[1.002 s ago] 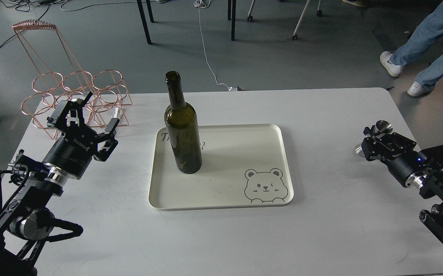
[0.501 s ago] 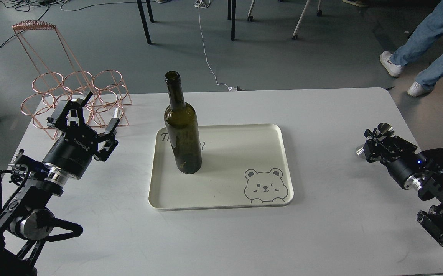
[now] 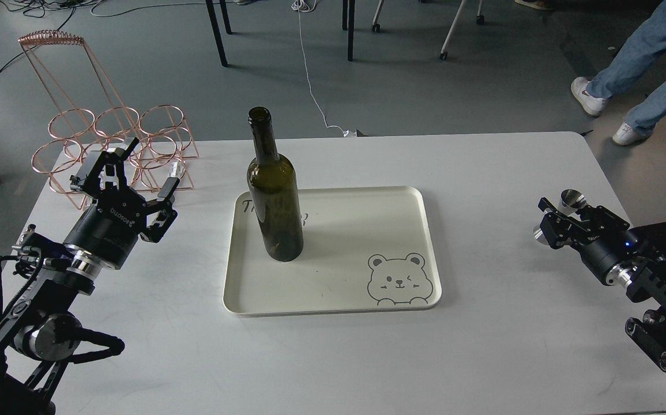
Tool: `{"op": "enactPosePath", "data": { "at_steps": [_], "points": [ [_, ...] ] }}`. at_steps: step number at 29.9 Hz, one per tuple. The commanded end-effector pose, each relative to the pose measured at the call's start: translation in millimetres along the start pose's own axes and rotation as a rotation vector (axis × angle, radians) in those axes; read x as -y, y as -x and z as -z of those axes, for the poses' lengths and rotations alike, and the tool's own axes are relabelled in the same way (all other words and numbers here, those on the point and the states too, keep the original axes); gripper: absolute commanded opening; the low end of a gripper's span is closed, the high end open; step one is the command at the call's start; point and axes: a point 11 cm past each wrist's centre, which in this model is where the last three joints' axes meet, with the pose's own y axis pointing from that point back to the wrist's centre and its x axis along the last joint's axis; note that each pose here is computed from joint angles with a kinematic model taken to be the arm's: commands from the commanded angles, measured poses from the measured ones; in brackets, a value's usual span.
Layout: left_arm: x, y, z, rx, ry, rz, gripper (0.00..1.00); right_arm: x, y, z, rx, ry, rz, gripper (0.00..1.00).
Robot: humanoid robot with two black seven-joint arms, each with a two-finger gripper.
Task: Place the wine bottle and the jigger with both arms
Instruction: 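Set the jigger down on the table beside the tray, open right gripper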
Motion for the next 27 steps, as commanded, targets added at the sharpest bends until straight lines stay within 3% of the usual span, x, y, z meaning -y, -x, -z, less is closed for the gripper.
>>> {"op": "enactPosePath", "data": {
  "at_steps": [1,14,22,27],
  "points": [
    [0,0,0,-0.001,0.000,0.001,0.98,0,-1,1,0.004,-0.003,-0.003,0.89],
    [3,1,-1,0.002,0.005,0.006,0.98,-25,-8,-10,-0.068,-0.062,0.043,0.94],
    [3,2,-1,0.000,0.005,0.007,0.98,-71,-12,-34,-0.120,-0.062,0.107,0.95],
    [5,2,-4,0.004,0.010,0.010,0.98,-97,-29,-17,0.005,-0.107,0.077,0.96]
  ]
}}
